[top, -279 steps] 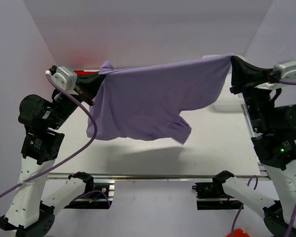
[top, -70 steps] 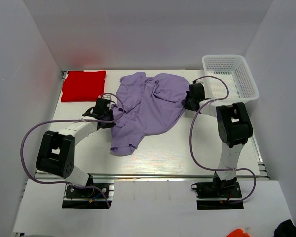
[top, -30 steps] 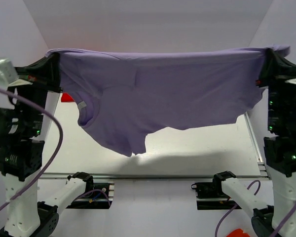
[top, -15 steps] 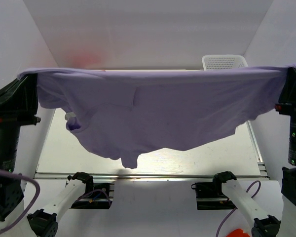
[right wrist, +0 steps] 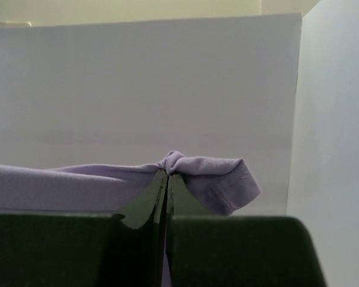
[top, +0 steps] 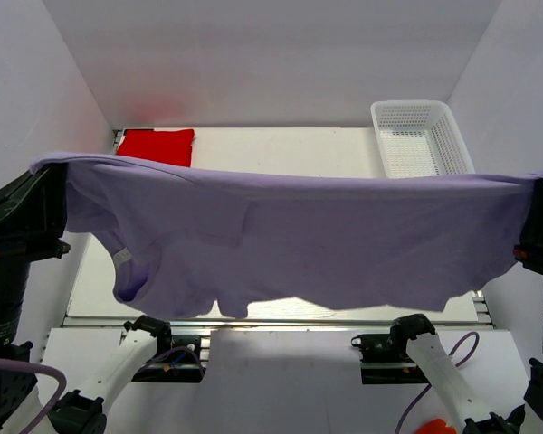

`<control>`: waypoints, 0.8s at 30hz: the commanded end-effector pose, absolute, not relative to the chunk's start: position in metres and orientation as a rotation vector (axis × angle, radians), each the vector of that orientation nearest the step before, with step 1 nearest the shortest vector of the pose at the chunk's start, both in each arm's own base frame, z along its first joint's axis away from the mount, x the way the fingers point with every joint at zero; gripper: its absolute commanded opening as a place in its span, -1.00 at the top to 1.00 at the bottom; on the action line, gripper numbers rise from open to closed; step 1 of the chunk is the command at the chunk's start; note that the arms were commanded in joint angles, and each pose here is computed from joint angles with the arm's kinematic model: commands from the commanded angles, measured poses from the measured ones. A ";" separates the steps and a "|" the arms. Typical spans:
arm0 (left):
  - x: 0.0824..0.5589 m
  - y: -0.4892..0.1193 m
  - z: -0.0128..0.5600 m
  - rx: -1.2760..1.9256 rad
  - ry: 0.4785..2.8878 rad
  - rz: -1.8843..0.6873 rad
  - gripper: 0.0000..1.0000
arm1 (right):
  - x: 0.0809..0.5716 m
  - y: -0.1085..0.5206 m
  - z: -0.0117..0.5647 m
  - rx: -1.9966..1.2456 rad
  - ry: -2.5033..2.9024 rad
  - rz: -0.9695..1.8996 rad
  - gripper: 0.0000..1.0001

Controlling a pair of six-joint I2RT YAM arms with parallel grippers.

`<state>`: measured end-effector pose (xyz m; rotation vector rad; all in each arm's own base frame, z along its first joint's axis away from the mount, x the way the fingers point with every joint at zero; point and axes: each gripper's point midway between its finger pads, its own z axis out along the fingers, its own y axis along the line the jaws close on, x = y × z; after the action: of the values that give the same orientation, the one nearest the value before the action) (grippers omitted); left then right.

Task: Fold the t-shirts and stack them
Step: Flatten out the tshirt

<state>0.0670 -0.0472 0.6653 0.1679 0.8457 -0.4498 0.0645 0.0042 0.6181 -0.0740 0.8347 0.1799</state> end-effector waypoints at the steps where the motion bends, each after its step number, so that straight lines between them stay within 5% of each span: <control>1: 0.064 -0.044 0.659 0.146 0.849 -0.451 1.00 | 0.090 0.005 0.605 -0.036 0.885 0.178 1.00; 6: 0.126 -0.053 0.622 0.082 0.977 -0.455 1.00 | 0.126 0.009 0.575 0.032 0.942 0.212 1.00; 13: 0.229 -0.059 0.520 -0.058 1.189 -0.403 1.00 | 0.225 0.006 0.462 0.233 1.188 0.160 1.00; 24: 0.317 -0.053 0.381 -0.244 1.449 -0.272 1.00 | 0.320 0.018 0.326 0.285 1.475 0.037 1.00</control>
<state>0.3076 -0.0674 0.3689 -0.1427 1.5363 -0.3071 0.3121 0.0285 0.2933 0.1917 1.6304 0.0372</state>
